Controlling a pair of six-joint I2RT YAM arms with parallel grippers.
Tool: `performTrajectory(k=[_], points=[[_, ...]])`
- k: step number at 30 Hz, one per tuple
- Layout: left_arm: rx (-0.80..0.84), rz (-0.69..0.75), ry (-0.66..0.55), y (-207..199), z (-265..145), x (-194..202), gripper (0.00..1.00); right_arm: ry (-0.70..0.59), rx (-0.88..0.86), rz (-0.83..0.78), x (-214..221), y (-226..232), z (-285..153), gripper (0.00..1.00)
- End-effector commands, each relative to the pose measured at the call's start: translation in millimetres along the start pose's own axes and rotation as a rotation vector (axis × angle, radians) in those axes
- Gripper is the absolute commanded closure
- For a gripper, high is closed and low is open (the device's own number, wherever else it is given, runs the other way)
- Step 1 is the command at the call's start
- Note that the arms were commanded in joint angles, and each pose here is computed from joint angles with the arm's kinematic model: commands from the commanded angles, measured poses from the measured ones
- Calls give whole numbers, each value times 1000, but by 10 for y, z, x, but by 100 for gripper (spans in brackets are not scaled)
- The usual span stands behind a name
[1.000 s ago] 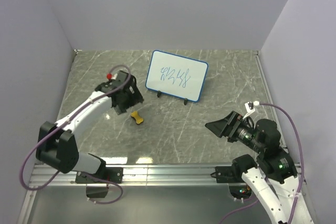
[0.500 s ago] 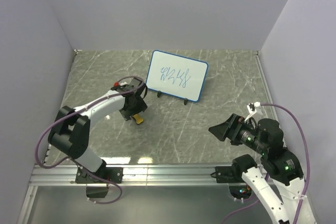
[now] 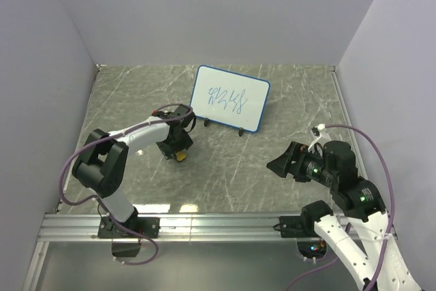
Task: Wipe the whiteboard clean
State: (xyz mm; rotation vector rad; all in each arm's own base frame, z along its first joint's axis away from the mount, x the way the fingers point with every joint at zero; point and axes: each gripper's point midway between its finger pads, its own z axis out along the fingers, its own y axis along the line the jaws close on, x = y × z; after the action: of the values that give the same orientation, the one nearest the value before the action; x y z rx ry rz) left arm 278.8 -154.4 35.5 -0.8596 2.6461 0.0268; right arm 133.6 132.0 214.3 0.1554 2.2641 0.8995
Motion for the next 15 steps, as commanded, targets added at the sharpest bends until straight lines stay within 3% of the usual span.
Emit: performTrajectory(k=[1,5,8,9,14,15], points=[[5,-63,-16,-120,-11,-60,32,-29,-25,-60,-112,78,0,9],[19,-67,-16,-172,42,-54,40,-29,-4,-84,-123,54,-2,9],[14,-63,-21,-192,79,-67,56,-15,6,-100,-93,34,1,9],[14,-62,-24,-201,83,-73,65,-16,11,-105,-97,26,1,9],[9,-37,5,-227,185,-6,86,-46,40,-130,-165,-2,-33,9],[8,-34,9,-225,192,3,95,-47,49,-131,-182,-11,-22,9]])
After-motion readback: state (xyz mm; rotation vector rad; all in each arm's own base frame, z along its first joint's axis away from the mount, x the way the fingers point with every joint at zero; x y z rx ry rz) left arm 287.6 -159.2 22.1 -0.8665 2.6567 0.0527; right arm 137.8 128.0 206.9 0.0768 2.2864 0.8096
